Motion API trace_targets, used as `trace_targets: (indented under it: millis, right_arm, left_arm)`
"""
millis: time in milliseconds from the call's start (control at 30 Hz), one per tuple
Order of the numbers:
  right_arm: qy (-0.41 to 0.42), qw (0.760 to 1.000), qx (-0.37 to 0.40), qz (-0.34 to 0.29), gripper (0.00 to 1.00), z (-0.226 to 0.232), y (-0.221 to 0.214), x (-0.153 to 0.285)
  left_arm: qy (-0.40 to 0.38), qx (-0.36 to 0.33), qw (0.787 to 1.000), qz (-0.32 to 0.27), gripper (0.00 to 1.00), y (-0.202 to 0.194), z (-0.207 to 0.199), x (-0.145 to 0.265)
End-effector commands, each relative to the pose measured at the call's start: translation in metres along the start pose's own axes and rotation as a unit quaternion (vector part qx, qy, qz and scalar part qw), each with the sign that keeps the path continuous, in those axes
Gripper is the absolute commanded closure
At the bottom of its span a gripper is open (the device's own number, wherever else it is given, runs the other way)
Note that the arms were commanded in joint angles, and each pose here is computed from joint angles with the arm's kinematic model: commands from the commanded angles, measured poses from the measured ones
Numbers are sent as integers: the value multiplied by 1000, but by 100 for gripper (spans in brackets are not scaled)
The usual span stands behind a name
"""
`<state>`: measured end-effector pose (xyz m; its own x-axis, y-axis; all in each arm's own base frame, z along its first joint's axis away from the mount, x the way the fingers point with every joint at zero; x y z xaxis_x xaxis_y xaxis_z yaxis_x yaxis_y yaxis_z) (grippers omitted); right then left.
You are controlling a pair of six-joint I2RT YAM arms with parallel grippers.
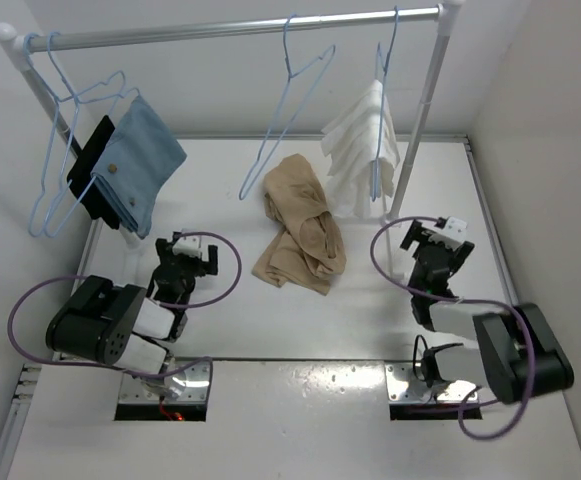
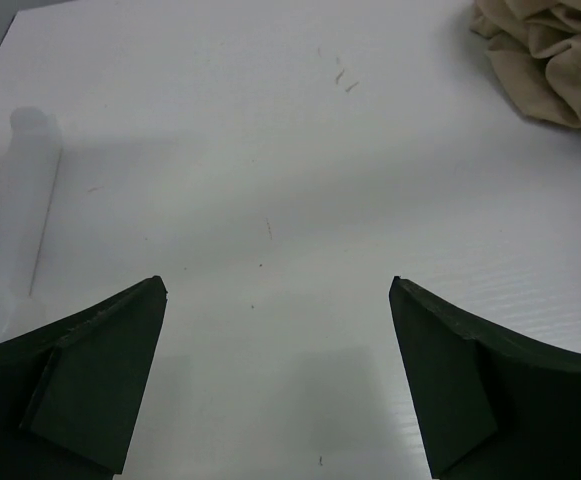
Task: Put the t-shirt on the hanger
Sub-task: Grab a hanger with the right arm
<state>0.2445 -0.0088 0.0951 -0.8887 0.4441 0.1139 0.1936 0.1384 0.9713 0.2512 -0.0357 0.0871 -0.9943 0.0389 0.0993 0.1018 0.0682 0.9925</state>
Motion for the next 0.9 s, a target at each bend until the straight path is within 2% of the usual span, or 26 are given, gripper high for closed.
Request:
trace_targets:
  millis: [0, 33, 167, 233, 300, 367, 433, 500, 533, 567, 600, 633, 667, 700, 767, 867]
  right_arm:
    - [-89, 990, -108, 11, 1, -10, 43, -8]
    - [-110, 989, -84, 43, 1, -16, 37, -4]
    - [-90, 993, -65, 48, 1, -17, 40, 0]
    - [-103, 990, -64, 68, 1, -19, 42, 1]
    - [-110, 988, -76, 82, 1, -19, 47, 1]
    - [-90, 989, -55, 102, 1, -18, 59, 2]
    - [-46, 993, -30, 100, 1, -14, 83, 0]
    - [-27, 992, -5, 124, 1, -15, 91, 3]
    - [-28, 993, -11, 116, 1, -15, 113, 0]
    - [-36, 990, 9, 139, 1, -18, 113, 2]
    - [-41, 989, 13, 142, 1, -20, 120, 1]
    - [-41, 990, 4, 131, 1, -21, 143, -1]
    - [-41, 990, 8, 136, 1, -20, 151, -3]
    - [-45, 988, 16, 145, 1, -25, 158, 0]
    - [-48, 991, -8, 129, 1, -27, 187, 0]
    - [-60, 992, -39, 108, 2, -37, 219, 6]
  left_arm:
    - [-45, 3, 991, -123, 0, 28, -3, 30]
    - [-45, 3, 991, -123, 0, 28, -3, 30]
    - [-94, -34, 985, -142, 0, 31, -9, 42]
    - [-193, -87, 966, -150, 0, 27, -23, 61]
    - [-268, -164, 935, -165, 0, 23, -32, 76]
    - [-286, -187, 925, -168, 0, 20, -35, 81]
    - [-278, -179, 929, -166, 0, 20, -33, 81]
    - [-273, -172, 933, -162, 0, 20, -33, 78]
    - [-289, -181, 929, -144, 0, 13, -35, 77]
    - [-304, -195, 921, -145, 0, 18, -40, 69]
    - [-318, -261, 900, -143, 0, 21, -41, 61]
    - [-397, -302, 857, -132, 0, 23, -55, 60]
    - [-454, -325, 826, -70, 0, 24, -61, 61]
    - [-481, -341, 805, -63, 0, 26, -63, 65]
    - [-491, -306, 815, -32, 0, 25, -64, 72]
    - [-462, -322, 825, -48, 0, 29, -58, 74]
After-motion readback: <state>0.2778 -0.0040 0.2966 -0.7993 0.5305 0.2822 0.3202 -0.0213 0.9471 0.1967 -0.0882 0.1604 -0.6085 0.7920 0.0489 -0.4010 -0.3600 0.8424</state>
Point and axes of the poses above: each gripper's point midway between its finger pads, its own x axis back along the fingers, its own z axis along the line the jaws close on, y = z × x, the point moved 8 cm from there along x, back along the fingers, and after that the axes turned 11 degrees about x, right-handed, at the moved point
